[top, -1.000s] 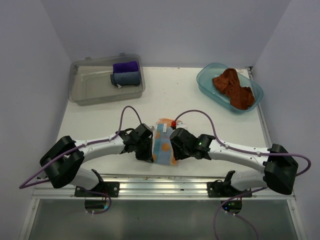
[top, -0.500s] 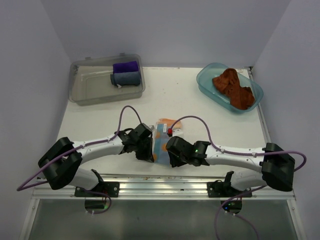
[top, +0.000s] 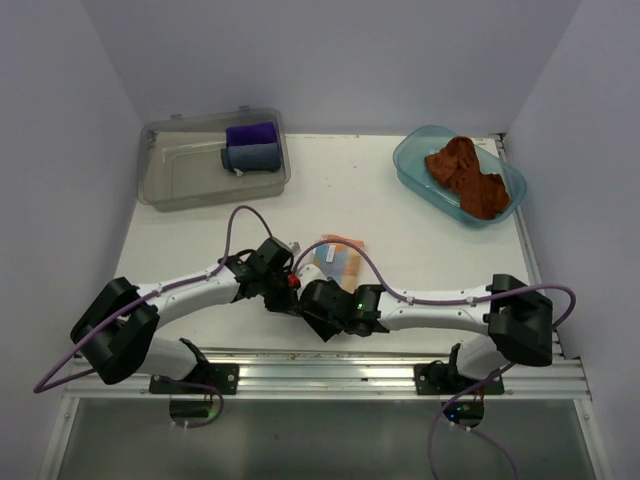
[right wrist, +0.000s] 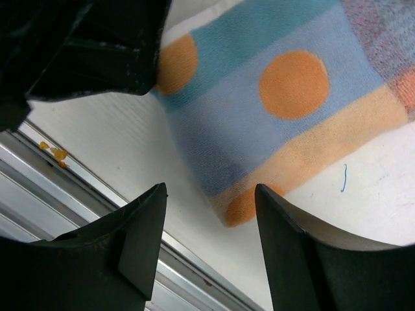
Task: Roll the towels
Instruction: Roll the towel
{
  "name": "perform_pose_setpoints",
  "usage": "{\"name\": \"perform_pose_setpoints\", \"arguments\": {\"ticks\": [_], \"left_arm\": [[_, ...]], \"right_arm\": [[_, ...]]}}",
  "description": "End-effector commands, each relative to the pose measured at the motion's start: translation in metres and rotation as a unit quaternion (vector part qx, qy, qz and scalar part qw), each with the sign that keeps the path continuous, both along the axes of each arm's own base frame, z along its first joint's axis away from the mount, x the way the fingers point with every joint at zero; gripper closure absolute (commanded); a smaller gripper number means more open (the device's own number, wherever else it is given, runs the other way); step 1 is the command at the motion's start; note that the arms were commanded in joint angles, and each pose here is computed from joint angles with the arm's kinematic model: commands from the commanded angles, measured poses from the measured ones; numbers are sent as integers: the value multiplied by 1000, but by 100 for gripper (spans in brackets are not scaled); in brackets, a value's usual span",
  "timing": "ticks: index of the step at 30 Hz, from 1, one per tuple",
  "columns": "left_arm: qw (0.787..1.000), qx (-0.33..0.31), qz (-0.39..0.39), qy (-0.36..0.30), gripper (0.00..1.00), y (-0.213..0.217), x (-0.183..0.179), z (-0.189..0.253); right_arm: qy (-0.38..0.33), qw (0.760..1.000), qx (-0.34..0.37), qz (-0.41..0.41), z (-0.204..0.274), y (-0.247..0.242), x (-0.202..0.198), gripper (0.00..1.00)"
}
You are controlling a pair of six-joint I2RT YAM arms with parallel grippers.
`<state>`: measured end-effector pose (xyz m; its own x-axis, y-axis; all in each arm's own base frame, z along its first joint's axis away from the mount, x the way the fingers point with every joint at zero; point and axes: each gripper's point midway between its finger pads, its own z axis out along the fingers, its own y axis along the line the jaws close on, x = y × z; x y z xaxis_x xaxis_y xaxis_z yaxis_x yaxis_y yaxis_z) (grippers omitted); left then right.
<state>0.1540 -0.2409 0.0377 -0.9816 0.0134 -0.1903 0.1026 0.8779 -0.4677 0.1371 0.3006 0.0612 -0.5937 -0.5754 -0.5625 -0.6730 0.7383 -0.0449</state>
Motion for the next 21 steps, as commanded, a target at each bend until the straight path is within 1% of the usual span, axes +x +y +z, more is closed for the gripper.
{"name": "perform_pose_setpoints", "arguments": {"ticks": [1, 3, 6, 10, 11, 12, 15, 18, 21], "left_arm": [[999, -24, -24, -7, 100, -2, 1, 6], [999, -27, -28, -2, 100, -3, 0, 5], [999, -27, -30, 0, 100, -2, 1, 4], [999, -33, -30, 3, 100, -2, 1, 4], [999, -33, -30, 6, 100, -1, -1, 3], [999, -35, -31, 6, 100, -1, -1, 3], [999, -32, -34, 9, 100, 1, -3, -1], [999, -31, -33, 10, 100, 3, -4, -1], [999, -37, -35, 9, 100, 1, -1, 1]], "right_arm": [[-62, 996, -30, 55, 8, 13, 8, 39], [-80, 992, -55, 81, 0, 17, 4, 39], [-93, 988, -81, 97, -16, 18, 3, 40], [-118, 985, -95, 87, -27, 14, 11, 42], [-127, 984, -95, 82, -27, 14, 14, 44], [-135, 983, -96, 76, -25, 14, 17, 47], [-152, 982, -89, 70, -16, 12, 21, 51], [-164, 981, -73, 71, -3, 14, 23, 52], [-162, 979, -87, 83, -11, 15, 22, 52]]}}
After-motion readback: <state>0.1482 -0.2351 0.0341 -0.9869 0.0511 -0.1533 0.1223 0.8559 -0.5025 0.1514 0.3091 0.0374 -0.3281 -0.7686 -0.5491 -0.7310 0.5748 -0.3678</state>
